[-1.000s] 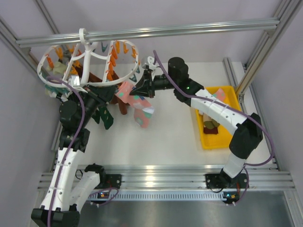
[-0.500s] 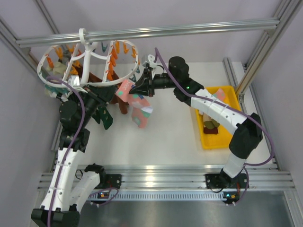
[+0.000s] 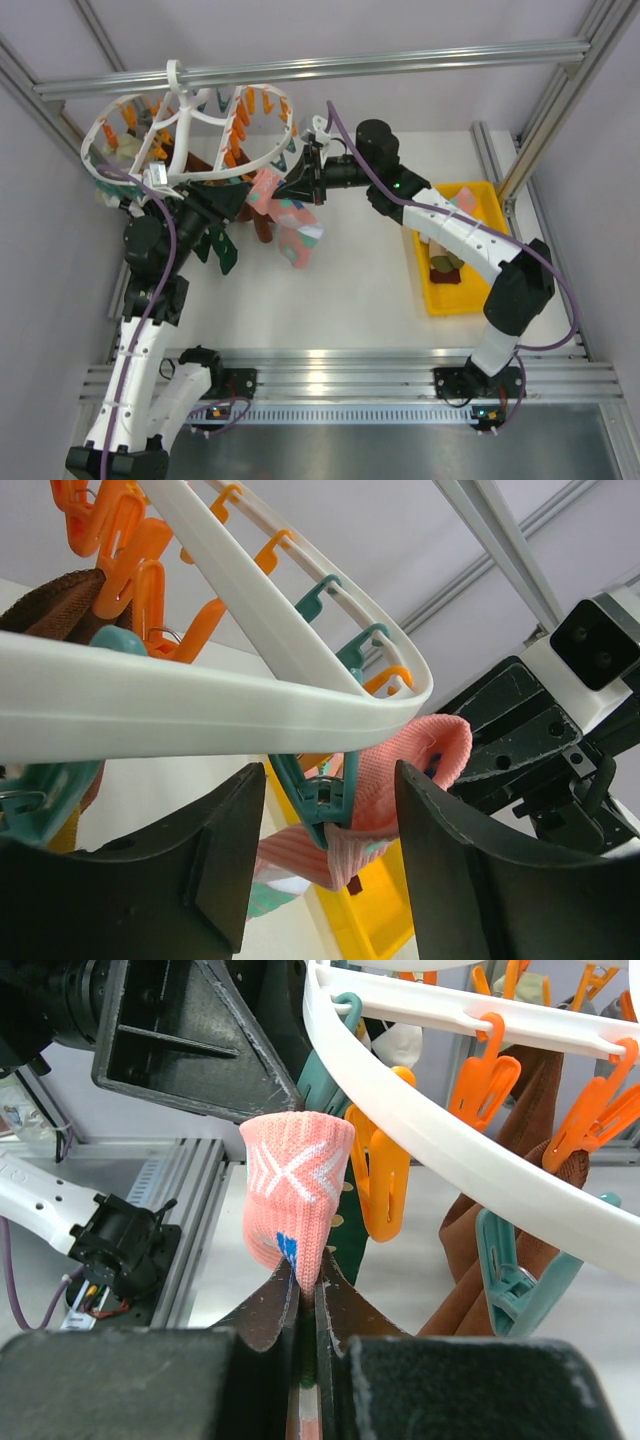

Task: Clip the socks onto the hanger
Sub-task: Clamp the sock onto the hanger.

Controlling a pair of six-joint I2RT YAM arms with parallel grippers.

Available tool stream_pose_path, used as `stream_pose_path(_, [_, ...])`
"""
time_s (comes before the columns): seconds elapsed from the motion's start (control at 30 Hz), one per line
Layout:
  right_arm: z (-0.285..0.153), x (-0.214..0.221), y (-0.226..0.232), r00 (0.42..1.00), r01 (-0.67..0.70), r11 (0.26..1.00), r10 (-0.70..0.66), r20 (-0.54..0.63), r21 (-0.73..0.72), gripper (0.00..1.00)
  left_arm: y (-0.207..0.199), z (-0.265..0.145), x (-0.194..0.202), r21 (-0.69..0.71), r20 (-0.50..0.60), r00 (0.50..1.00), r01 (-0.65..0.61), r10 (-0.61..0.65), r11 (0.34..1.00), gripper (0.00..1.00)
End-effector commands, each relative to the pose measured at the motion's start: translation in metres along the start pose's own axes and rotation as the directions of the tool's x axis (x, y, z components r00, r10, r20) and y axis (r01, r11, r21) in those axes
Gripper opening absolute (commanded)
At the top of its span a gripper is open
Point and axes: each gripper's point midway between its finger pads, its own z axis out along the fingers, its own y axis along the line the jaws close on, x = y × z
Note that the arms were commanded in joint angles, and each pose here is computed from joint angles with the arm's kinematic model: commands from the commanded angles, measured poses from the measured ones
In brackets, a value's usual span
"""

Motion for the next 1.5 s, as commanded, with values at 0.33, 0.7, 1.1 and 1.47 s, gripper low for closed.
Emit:
stream_pose_path(0.33, [0.009, 0.02, 0.008, 0.999, 0.052, 0.998, -0.051, -0.017, 0.022, 0.0, -0.048, -0.017, -0.016, 0.168, 0.037, 0.997, -0.078, 0.073, 0.983, 0.68])
stream_pose_path(0.7, [0.053, 0.035, 0.024, 0.991, 0.125, 0.984, -0.131, 0.039, 0.124, 0.0, -0.014, -0.075, -0.009, -0.062, 0.048, 0.94, -0.335, 0.338, 0.94, 0.68])
stream_pose_path(1.1, [0.074, 0.027, 0.051, 0.982, 0.155, 0.981, -0.166, 0.095, 0.113, 0.48, -0.027, -0.081, 0.013, 0.045, -0.04, 0.941, -0.335, 0.337, 0.941, 0.66])
stream_pose_path(1.47, [-0.011, 0.016, 0.006, 0.983, 0.159, 0.976, -0.171, 0.073, 0.146, 0.49, -0.043, -0.075, 0.039, 0.235, -0.113, 0.936, -0.302, 0.335, 0.924, 0.62])
